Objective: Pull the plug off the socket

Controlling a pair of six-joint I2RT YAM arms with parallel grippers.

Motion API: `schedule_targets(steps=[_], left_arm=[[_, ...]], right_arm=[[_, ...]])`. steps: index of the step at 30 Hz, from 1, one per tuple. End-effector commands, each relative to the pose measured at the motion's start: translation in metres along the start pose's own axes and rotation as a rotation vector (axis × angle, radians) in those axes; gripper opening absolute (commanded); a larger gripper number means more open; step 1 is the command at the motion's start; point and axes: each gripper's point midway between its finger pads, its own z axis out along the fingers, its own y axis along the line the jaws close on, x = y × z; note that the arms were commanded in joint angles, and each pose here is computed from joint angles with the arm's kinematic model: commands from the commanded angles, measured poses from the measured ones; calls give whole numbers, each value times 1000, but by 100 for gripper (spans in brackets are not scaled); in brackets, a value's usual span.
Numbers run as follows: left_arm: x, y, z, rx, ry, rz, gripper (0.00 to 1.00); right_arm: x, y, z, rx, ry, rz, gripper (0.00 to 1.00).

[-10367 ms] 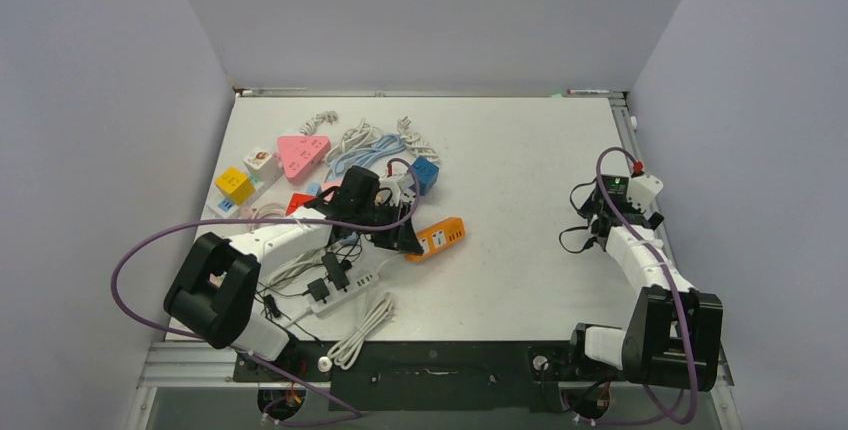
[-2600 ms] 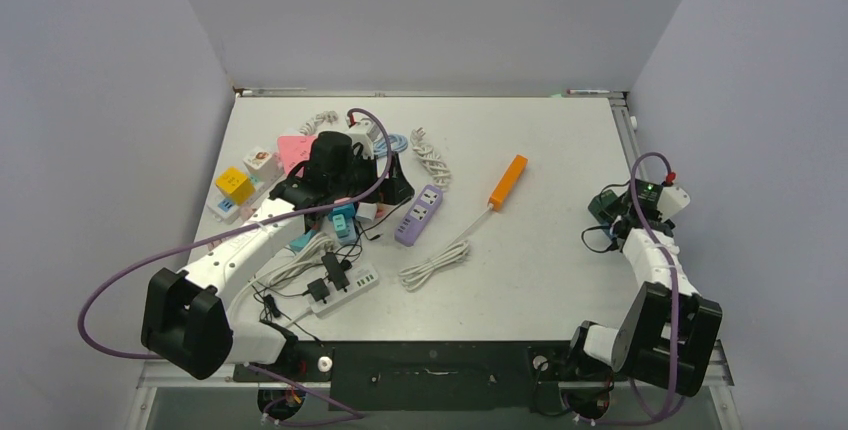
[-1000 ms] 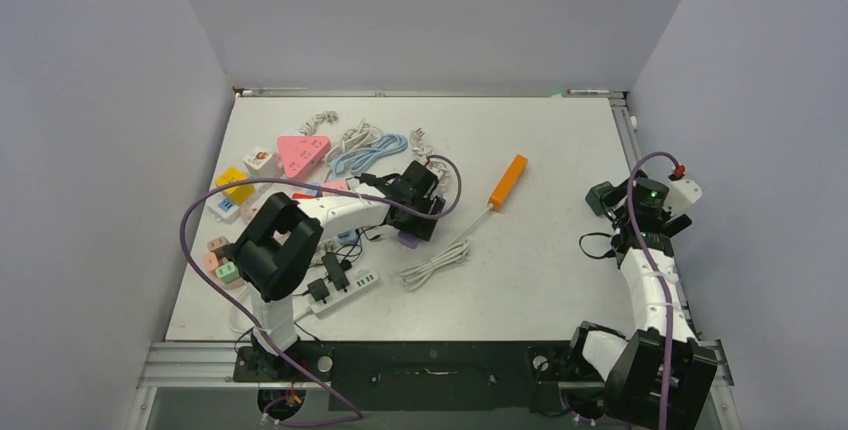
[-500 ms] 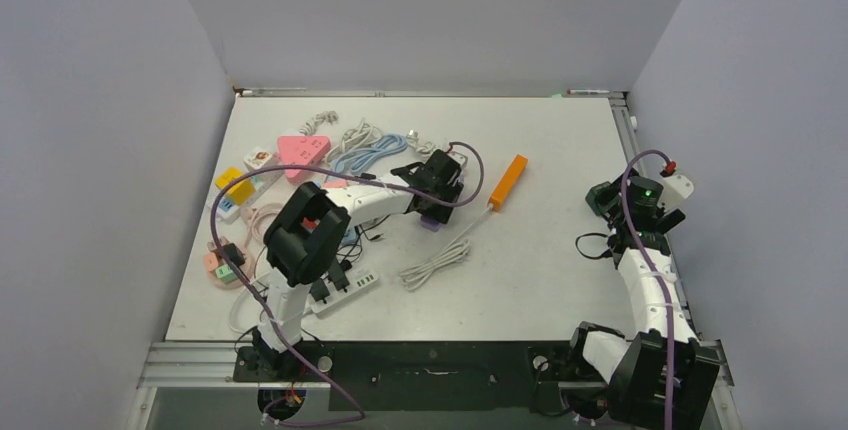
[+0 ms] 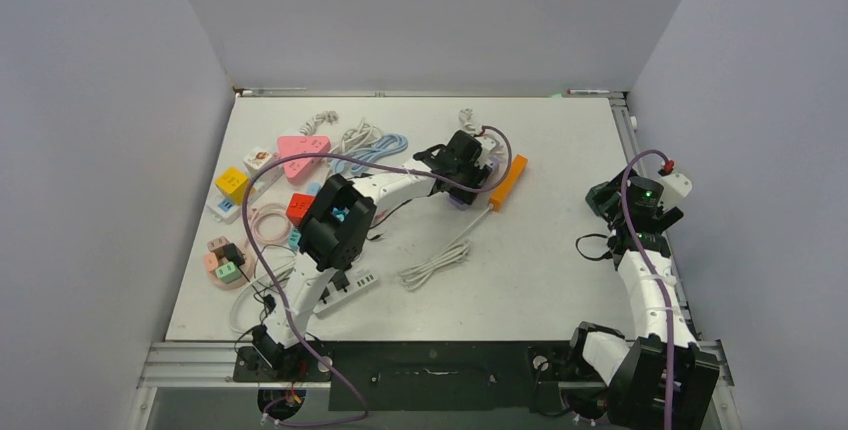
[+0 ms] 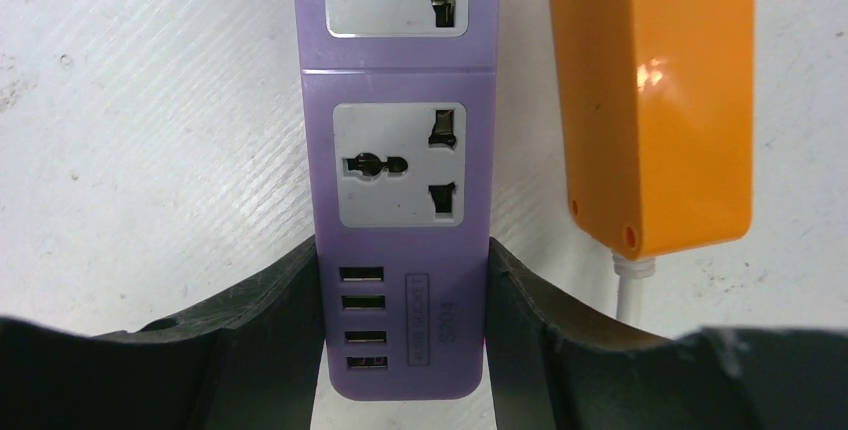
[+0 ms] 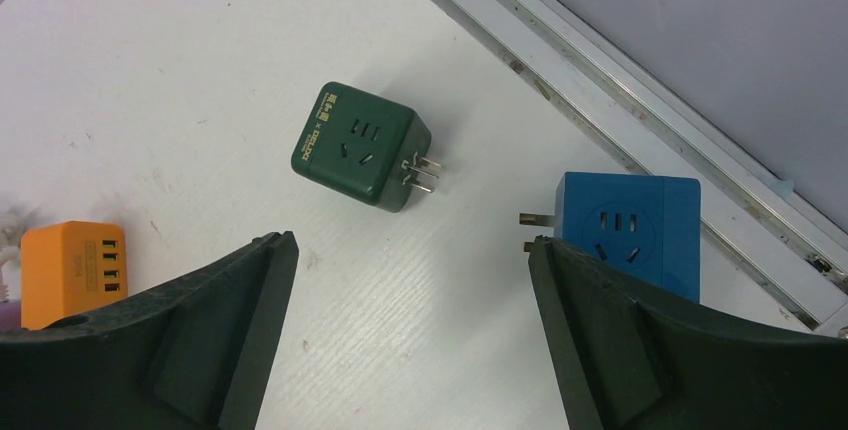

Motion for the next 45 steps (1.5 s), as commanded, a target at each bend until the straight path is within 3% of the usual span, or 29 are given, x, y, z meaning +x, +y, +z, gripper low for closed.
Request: schedule_targets(steps=[1,5,8,13,19,23,27,31,33,38,45], left_arm=[[-29,-26,-3,95,-73,18,8],[-43,-25,-14,76,-85,-15,38],[-64,-24,-36,58,-115,-42,67],[-103,-22,-84,43,-211,-74,91],[-127,-8,-155,32,-283,-133,97],[-118,18,-211,28,-318,-217,97],[-71,68,-253,-71,-301,-321,98],[-3,119,-282,-186,-276,-432,96],[41,151,-284,-224,-231,-527,96],[88,198,-304,-332,-212,-605,96],[103,250,-333,-562,-340,-664,96]], right_arm=[[-17,11,-6,-48,-48,0,90],[-16,12,-7,-53,-43,-5,90],[-16,12,-7,-53,-45,-8,90],[-17,16,-6,-68,-40,-10,90],[-18,32,-8,-142,-31,-26,90],[-18,54,-13,-234,-35,-65,90],[-12,87,-21,-353,-24,-119,90],[4,148,-44,-593,-20,-218,90],[21,185,-67,-728,-16,-289,90],[104,270,-159,-1098,57,-484,90],[216,328,-260,-1182,175,-603,91]])
